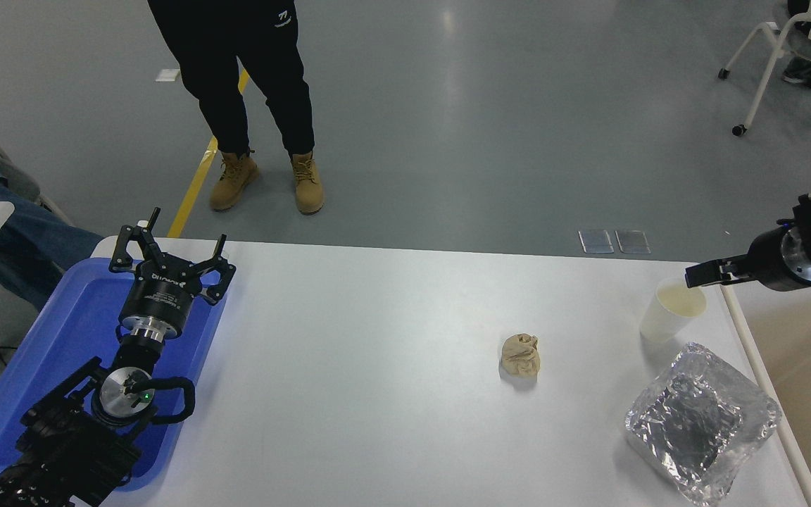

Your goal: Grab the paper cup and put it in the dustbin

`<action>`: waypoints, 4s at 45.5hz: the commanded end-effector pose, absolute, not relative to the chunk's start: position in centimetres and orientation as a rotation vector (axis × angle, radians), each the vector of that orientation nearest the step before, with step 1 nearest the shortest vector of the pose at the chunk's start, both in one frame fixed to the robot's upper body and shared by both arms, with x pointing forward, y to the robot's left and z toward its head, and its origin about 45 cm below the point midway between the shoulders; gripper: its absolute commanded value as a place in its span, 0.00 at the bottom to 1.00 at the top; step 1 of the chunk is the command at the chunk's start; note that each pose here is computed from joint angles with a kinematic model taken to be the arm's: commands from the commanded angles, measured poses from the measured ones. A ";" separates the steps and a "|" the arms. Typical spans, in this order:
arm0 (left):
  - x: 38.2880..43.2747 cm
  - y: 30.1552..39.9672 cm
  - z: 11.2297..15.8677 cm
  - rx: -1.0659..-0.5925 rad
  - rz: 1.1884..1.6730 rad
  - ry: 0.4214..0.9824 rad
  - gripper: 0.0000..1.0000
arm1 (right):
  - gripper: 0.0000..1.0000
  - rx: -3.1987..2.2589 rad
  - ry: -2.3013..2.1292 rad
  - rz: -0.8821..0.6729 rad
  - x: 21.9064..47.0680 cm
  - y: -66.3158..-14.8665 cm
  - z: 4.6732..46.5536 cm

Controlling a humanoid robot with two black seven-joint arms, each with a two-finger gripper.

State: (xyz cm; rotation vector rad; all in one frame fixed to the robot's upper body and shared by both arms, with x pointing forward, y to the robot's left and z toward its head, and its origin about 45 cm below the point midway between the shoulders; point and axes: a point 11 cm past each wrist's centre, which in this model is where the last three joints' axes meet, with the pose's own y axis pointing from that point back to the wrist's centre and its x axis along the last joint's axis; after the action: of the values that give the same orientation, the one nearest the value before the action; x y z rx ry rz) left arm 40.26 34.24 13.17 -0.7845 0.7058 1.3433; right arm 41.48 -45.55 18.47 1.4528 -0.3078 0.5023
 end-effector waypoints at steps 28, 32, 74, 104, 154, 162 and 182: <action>40.31 34.22 13.23 -0.785 1.342 0.705 1.00 | 0.99 1.400 -0.431 0.536 40.2 -46.1 13.3; 40.31 34.22 13.21 -0.784 1.343 0.705 1.00 | 0.98 1.395 -0.438 0.525 40.0 -46.2 12.9; 40.31 34.21 13.23 -0.785 1.342 0.705 1.00 | 0.09 1.361 -0.431 0.505 39.2 -46.3 11.6; 40.31 34.20 13.20 -0.783 1.342 0.706 1.00 | 0.00 1.403 -0.467 0.510 40.3 -45.3 12.7; 40.26 34.21 13.16 -0.782 1.341 0.707 1.00 | 0.00 1.453 -0.400 0.498 39.7 -41.8 35.9; 40.26 34.21 13.16 -0.782 1.341 0.707 1.00 | 0.00 1.421 -0.415 0.500 39.1 -42.1 38.9; 40.26 34.21 13.16 -0.782 1.341 0.707 1.00 | 0.00 1.376 -0.452 0.501 38.2 -43.2 41.9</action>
State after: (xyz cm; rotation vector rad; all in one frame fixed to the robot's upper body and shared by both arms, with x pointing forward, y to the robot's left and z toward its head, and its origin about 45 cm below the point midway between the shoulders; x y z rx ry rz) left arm 40.26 34.21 13.15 -0.7817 0.7067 1.3416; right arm 38.75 -42.58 40.38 1.3954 -0.4291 0.5035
